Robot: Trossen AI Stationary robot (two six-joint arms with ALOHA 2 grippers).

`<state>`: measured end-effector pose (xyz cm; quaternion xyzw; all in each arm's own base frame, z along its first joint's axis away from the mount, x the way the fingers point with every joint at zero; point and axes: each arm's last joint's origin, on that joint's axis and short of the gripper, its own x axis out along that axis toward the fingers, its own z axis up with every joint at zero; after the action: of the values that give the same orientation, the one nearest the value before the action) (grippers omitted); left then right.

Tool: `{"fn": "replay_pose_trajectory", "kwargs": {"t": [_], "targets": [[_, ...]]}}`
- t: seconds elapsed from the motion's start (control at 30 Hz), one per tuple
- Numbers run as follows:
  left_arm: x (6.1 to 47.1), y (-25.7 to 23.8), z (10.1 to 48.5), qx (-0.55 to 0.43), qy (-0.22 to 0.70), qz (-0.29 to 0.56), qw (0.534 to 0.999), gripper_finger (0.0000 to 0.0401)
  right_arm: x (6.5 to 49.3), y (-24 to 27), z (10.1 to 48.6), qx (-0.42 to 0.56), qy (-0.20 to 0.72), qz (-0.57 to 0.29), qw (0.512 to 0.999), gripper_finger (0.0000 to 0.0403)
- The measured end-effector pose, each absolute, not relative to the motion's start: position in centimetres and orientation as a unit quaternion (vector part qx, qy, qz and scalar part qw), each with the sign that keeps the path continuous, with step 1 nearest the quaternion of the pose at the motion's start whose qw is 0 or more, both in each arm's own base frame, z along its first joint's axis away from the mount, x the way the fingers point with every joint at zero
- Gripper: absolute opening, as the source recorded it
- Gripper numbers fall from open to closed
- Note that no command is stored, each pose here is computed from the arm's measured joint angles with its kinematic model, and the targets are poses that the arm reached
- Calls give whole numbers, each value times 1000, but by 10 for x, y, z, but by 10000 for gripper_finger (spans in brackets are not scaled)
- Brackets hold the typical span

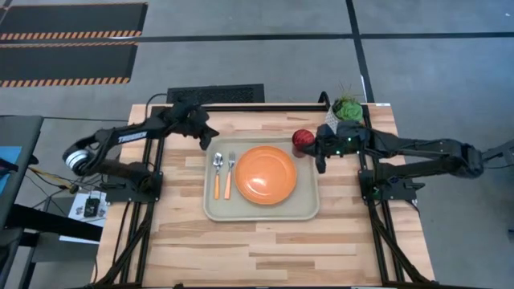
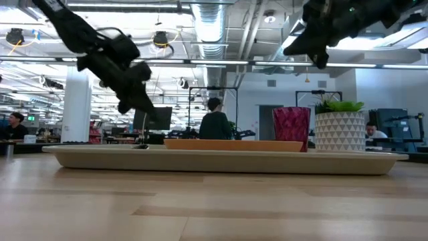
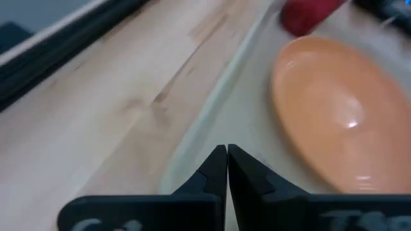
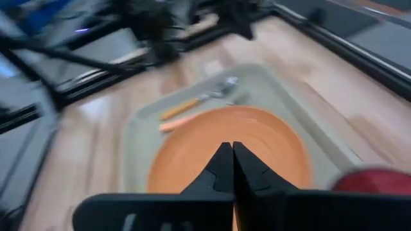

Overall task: Pick and place plate/cup/fork/spoon on tray
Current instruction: Return to Home Position

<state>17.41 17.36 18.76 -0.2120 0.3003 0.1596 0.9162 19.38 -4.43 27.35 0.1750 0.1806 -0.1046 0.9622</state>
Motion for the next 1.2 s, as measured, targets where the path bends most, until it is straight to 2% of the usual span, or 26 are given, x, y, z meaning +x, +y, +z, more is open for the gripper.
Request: {"fn": "replay_pose_trajectory", "kwargs": {"t": [0.13,0.33,0.53,0.67,0.87,1.2], "targets": [[166,155,195,-206,259,151,931,0,192,-55,277,151,165,-53,973,4],[153,125,196,-193,227,176,938,0,191,-65,278,99,129,-36,986,3],[145,101,194,-170,198,216,941,0,191,-61,255,99,83,-16,991,3],[142,88,194,-224,206,235,923,0,190,-54,239,108,79,-8,991,3],[153,66,208,-123,173,157,965,0,189,-44,229,105,64,1,992,3],[161,48,216,-137,140,74,978,0,159,-35,213,137,35,-4,990,3]]}}
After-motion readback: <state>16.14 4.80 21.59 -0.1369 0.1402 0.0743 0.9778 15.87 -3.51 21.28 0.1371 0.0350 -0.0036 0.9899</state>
